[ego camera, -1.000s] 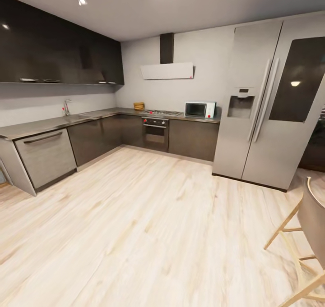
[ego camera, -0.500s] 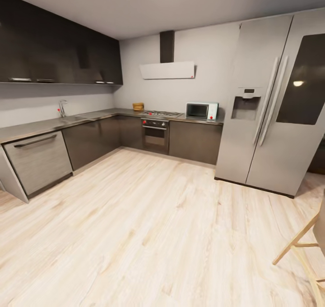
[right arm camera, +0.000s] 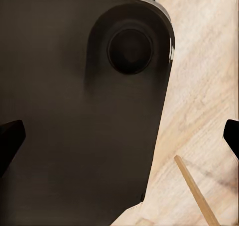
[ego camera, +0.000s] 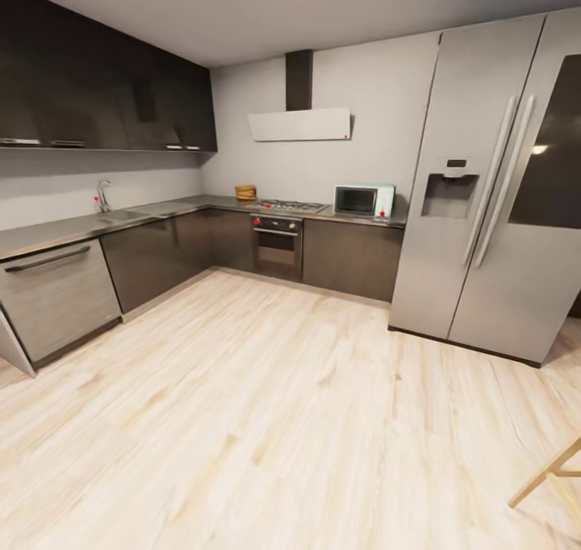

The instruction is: In the kitchen, take the popcorn bag from the countertop, put it into the microwave, and heat it until the popcorn is cooked so the cooked popcorn ends up inside the bag.

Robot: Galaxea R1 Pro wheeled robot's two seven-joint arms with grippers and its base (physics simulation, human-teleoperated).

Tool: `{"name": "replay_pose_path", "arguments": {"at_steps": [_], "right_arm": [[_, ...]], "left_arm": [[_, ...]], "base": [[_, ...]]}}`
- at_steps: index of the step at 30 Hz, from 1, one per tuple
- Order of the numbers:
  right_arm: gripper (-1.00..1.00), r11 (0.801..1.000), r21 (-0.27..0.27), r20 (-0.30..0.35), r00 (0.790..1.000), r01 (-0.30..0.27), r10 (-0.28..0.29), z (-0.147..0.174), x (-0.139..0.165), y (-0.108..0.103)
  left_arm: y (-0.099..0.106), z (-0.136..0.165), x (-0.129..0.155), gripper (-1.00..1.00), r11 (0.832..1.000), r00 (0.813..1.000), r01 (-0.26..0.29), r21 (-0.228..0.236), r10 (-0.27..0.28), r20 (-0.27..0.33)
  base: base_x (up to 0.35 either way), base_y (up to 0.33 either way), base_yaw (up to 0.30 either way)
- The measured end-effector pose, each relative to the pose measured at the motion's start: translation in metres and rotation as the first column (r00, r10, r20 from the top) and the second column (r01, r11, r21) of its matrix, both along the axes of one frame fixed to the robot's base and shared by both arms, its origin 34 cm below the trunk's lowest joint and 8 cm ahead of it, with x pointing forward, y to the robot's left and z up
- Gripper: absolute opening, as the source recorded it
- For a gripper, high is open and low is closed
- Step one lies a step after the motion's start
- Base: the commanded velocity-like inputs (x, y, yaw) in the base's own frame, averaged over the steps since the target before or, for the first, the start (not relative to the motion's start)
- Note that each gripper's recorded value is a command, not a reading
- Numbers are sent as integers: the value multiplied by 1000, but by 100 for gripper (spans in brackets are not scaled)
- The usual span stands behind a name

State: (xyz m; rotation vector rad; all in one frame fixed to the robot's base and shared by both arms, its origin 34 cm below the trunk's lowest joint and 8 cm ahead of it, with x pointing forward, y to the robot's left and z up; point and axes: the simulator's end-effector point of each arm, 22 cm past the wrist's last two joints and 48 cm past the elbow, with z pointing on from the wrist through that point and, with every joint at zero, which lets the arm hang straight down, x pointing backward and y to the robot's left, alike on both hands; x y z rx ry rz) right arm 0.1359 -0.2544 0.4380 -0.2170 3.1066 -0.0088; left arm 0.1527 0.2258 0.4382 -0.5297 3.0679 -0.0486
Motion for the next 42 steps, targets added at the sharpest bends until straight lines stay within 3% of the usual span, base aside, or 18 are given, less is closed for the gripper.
{"name": "replay_pose_path", "arguments": {"at_steps": [21,33,42], "right_arm": [[100,1000,0,2,1000,-3,3,0,0,0],[100,1000,0,1,1000,0,0,0,0,1],[100,1000,-1,0,1000,0,0,0,0,0]], "left_arm": [[0,0,-4,100,1000,1000,18,-4,-18,-15],[0,0,-2,100,1000,1000,7,-1,-7,-9],[1,0,-4,100,1000,1000,6,-2,-6,-16]], "base": [[327,0,0],[326,17,-208],[326,102,-22]]}}
